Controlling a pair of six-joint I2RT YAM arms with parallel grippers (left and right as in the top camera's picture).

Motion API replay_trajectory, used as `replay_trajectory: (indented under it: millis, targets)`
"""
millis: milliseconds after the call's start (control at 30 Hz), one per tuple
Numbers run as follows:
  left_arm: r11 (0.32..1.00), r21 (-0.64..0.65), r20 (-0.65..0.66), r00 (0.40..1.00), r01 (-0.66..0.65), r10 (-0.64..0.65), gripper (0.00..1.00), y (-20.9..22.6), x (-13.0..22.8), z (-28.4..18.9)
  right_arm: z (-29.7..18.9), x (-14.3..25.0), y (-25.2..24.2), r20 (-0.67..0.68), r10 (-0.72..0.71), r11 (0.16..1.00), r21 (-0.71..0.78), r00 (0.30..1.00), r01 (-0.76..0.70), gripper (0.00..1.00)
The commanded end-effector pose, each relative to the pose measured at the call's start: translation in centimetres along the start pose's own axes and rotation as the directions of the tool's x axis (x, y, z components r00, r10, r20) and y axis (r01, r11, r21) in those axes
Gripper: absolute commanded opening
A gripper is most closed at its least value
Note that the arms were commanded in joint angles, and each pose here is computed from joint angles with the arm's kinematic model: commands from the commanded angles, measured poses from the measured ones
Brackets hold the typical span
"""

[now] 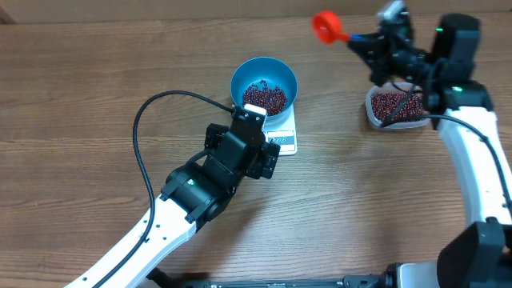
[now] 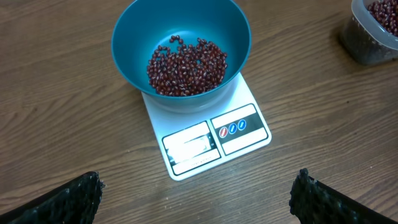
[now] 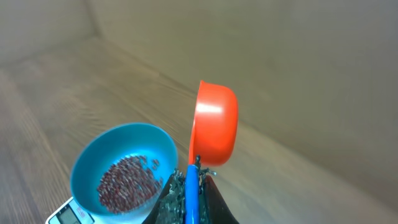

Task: Scoop item into bowl and weigh 150g on scale
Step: 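Move the empty scoop back right to the bean tub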

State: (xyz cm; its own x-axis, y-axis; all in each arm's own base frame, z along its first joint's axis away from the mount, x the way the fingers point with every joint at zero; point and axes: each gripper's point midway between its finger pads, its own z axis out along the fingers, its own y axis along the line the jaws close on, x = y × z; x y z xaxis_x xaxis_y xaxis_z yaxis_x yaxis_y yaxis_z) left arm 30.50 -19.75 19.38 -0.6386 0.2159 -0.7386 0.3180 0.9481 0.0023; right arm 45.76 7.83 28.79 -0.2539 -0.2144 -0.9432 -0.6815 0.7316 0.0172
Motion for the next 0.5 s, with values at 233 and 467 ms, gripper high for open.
replay_trajectory:
  millis: [233,467]
  targets:
    - [1.0,-0.016,-0.008,1.0,0.009,-0.01,1.0,0.2,0.3,0.4,-8.9,1.6,-5.3,-0.041,0.216,0.943,0.267,0.975,-0.198,0.04]
    - [1.0,-0.017,-0.008,1.0,0.009,-0.01,1.0,0.2,0.3,0.4,-13.2,6.3,-7.2,-0.13,0.394,0.844,0.444,0.91,-0.302,0.04]
